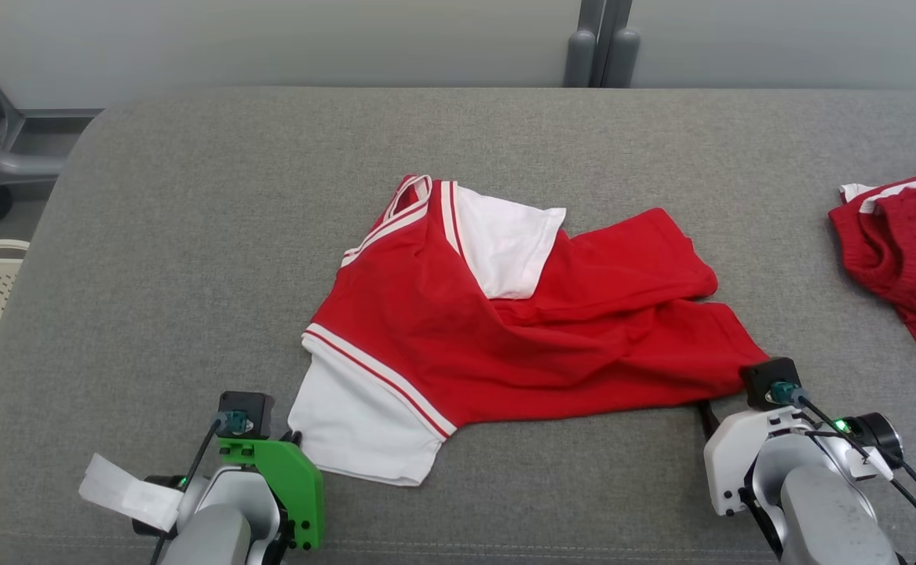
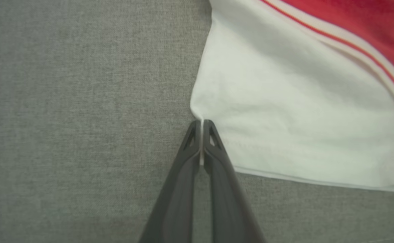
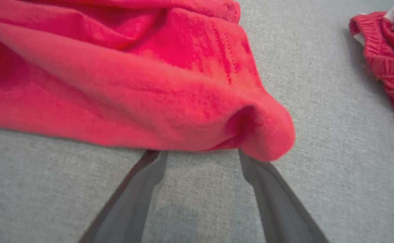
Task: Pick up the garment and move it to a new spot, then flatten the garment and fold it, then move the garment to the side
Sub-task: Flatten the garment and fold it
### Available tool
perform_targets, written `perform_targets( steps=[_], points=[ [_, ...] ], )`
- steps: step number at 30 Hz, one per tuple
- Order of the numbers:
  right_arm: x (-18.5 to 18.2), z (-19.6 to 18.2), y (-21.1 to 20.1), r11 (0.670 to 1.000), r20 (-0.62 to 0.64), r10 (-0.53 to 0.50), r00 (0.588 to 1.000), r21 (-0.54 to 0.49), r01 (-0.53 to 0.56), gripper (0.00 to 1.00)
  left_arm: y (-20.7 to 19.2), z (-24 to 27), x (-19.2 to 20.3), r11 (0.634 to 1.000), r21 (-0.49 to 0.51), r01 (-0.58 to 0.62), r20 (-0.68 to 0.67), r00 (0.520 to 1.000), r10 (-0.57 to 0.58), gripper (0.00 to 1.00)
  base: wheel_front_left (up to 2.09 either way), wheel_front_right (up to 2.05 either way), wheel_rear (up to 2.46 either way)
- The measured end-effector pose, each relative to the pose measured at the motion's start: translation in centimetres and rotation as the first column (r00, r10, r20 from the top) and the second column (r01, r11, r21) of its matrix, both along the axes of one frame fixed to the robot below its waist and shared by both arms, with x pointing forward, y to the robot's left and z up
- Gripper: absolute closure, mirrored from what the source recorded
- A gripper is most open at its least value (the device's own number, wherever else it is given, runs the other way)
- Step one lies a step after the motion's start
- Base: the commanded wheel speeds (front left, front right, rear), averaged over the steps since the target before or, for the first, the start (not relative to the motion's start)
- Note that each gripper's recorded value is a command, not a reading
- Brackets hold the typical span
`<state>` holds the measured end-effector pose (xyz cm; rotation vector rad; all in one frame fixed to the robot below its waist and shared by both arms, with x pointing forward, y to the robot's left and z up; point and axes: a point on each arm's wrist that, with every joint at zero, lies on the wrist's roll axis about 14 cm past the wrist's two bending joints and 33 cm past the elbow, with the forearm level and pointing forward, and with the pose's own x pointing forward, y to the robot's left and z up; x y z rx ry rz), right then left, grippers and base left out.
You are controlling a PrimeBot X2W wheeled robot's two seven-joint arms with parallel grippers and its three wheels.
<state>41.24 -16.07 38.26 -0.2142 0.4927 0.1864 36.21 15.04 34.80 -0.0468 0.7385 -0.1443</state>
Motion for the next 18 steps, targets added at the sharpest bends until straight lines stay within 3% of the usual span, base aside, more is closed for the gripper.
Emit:
perform_targets(
  steps=[5,6,7,8,18],
  points=[
    [0.4,-0.3,0.4,1.000,0.004,-0.003,1.000,0.028,0.003,0.00,0.2,0.1,0.2,1.000,-0.001,-0.005,0.012,1.000,0.005,1.00,0.00,0.00,0.00],
    [0.5,-0.3,0.5,0.999,0.007,-0.005,1.000,0.033,0.004,0.25,0.2,0.1,0.2,1.000,-0.002,-0.006,0.012,1.000,0.006,1.00,0.00,0.00,0.00],
    [0.5,-0.3,0.5,0.999,0.008,-0.005,1.000,0.037,0.004,0.69,0.2,0.1,0.2,1.000,-0.002,-0.007,0.012,1.000,0.007,1.00,0.00,0.00,0.00],
    [0.5,-0.3,0.5,0.999,0.008,-0.005,1.000,0.037,0.004,1.00,0.2,0.1,0.2,1.000,-0.002,-0.007,0.012,1.000,0.007,1.00,0.00,0.00,0.00],
    [0.4,0.9,-0.1,0.999,0.058,-0.009,0.998,0.035,0.007,1.00,0.1,2.6,1.0,0.994,-0.087,-0.059,0.132,0.989,0.070,1.00,0.00,0.00,0.00]
  ],
)
